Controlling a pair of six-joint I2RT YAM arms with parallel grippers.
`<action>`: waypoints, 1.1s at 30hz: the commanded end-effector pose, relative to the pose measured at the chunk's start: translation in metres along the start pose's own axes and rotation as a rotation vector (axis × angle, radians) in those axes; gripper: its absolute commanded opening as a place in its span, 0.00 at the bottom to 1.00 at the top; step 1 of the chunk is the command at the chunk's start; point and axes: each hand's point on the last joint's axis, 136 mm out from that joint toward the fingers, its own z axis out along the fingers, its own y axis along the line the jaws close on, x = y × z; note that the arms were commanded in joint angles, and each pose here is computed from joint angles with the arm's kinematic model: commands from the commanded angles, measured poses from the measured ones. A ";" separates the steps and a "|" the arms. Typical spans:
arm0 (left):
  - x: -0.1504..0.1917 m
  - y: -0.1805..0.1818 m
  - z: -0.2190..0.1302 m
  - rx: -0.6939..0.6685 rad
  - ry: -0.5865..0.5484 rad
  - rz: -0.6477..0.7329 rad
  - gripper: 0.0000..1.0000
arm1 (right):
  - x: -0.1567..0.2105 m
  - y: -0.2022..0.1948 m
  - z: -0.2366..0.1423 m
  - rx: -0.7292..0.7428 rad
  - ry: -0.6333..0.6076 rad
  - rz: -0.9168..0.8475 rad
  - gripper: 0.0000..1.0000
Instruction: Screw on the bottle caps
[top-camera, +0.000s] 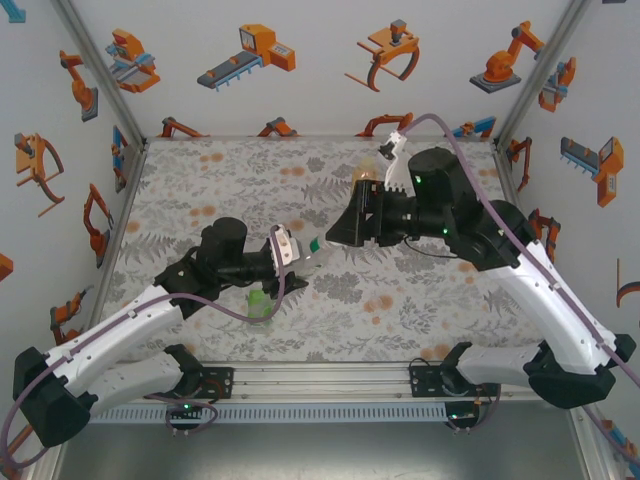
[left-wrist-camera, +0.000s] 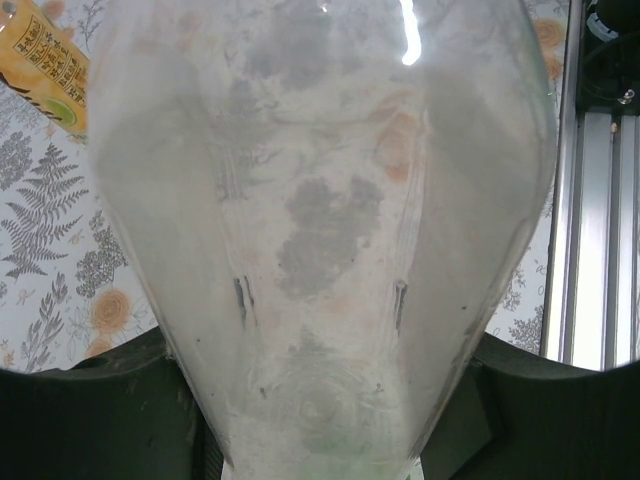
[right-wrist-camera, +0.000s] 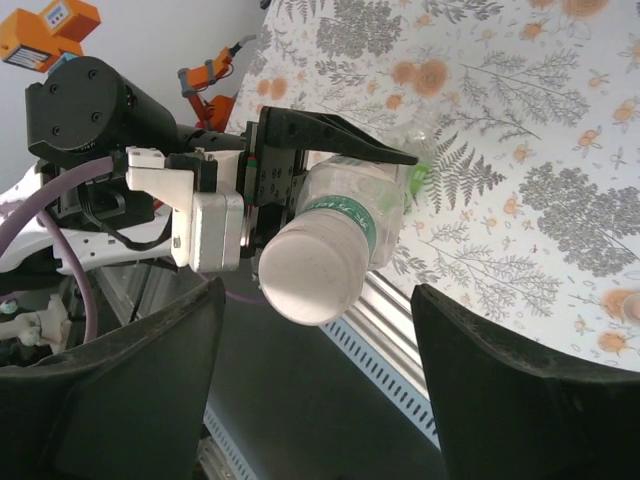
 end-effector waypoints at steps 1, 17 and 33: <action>-0.015 0.011 -0.005 -0.058 -0.009 0.009 0.00 | -0.002 -0.020 0.000 0.119 0.029 0.050 0.61; 0.015 0.028 0.000 -0.186 0.189 0.102 0.00 | 0.010 -0.050 0.040 0.133 0.058 0.511 0.53; 0.022 0.025 0.000 -0.168 0.221 0.121 0.00 | 0.022 -0.058 0.046 0.173 0.125 0.507 0.35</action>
